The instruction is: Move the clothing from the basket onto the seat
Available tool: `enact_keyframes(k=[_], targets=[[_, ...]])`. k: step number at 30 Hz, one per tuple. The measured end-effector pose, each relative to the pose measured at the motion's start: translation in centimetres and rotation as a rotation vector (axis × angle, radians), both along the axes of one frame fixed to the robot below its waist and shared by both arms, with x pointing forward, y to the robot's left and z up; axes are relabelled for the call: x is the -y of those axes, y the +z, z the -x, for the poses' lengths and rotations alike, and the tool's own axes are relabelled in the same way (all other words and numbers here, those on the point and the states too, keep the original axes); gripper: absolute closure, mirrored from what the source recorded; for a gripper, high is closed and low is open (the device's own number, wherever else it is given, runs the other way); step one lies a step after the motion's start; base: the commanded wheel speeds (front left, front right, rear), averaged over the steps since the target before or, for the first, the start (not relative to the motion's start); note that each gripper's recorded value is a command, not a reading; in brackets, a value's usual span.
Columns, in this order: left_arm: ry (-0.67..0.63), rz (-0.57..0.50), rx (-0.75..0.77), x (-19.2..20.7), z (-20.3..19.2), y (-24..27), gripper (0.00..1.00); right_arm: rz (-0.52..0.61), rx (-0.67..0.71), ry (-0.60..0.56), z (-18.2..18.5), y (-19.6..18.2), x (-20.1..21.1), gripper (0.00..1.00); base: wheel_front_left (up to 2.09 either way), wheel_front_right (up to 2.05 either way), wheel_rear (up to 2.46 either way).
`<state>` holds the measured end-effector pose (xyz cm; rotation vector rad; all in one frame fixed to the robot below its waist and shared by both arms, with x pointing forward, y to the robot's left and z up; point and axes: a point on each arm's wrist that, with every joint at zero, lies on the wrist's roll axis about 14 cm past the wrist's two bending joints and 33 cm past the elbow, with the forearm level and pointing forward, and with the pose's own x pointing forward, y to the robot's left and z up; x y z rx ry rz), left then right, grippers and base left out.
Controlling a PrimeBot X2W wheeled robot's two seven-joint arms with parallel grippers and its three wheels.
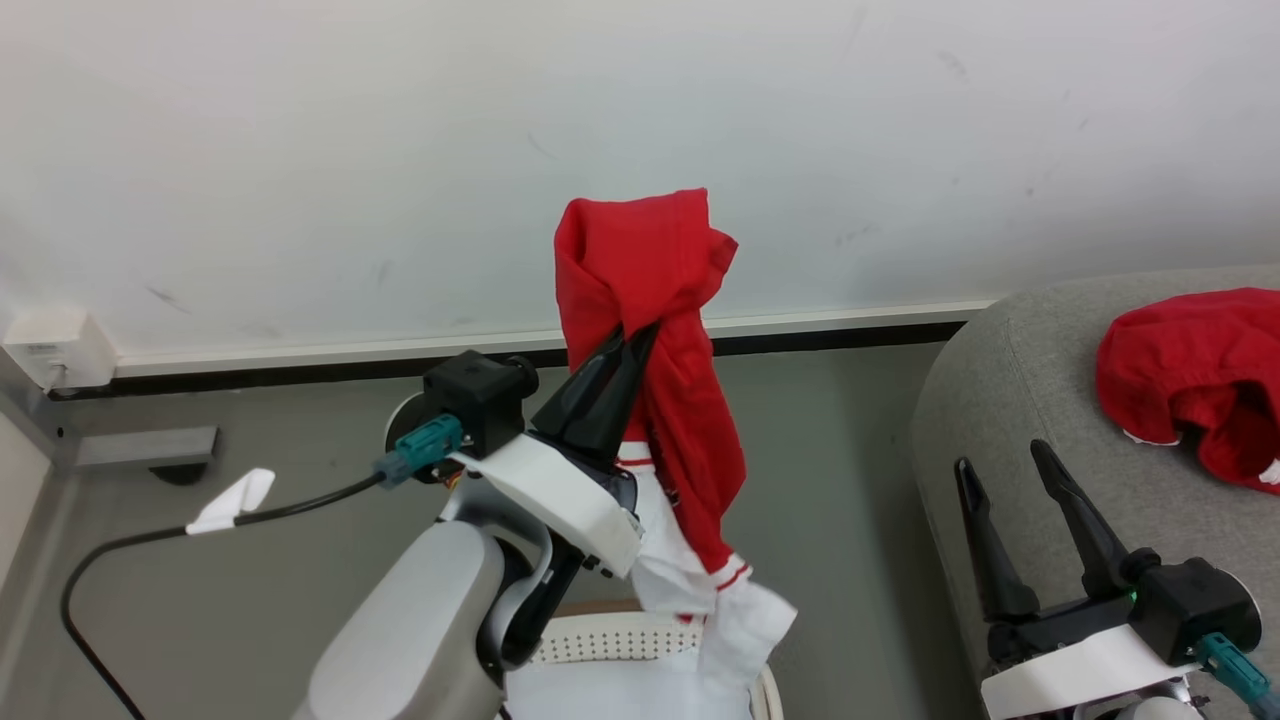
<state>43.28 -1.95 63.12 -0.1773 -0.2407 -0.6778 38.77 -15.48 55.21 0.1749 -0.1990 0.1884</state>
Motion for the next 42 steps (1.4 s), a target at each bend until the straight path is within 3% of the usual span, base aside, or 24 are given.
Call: enact_keyframes(k=[7, 15, 25, 41, 42], targets=[[-0.023, 0.018, -0.017, 0.6, 0.4, -0.1, 1.00, 0.061, 0.016, 0.102, -0.4, 0.4, -2.4, 0.00, 0.00, 0.00, 0.00], [-0.023, 0.012, -0.018, 0.5, 1.0, 0.0, 1.00, 0.145, 0.008, 0.368, -0.4, -0.2, -10.5, 0.00, 0.00, 0.00, 0.00], [-0.005, -0.029, -0.009, -0.5, 2.6, -0.3, 1.00, 0.211, -0.078, 0.585, -0.4, -3.0, -17.7, 0.00, 0.00, 0.00, 0.00], [0.002, -0.020, -0.026, -1.6, 5.7, -0.3, 1.00, 0.307, -0.175, 0.655, -1.8, -5.5, -21.7, 0.00, 0.00, 0.00, 0.00], [0.006, -0.019, -0.027, -1.7, 5.8, -0.3, 1.00, 0.306, -0.184, 0.656, -1.7, -5.7, -21.8, 0.15, 0.00, 0.00, 0.00]])
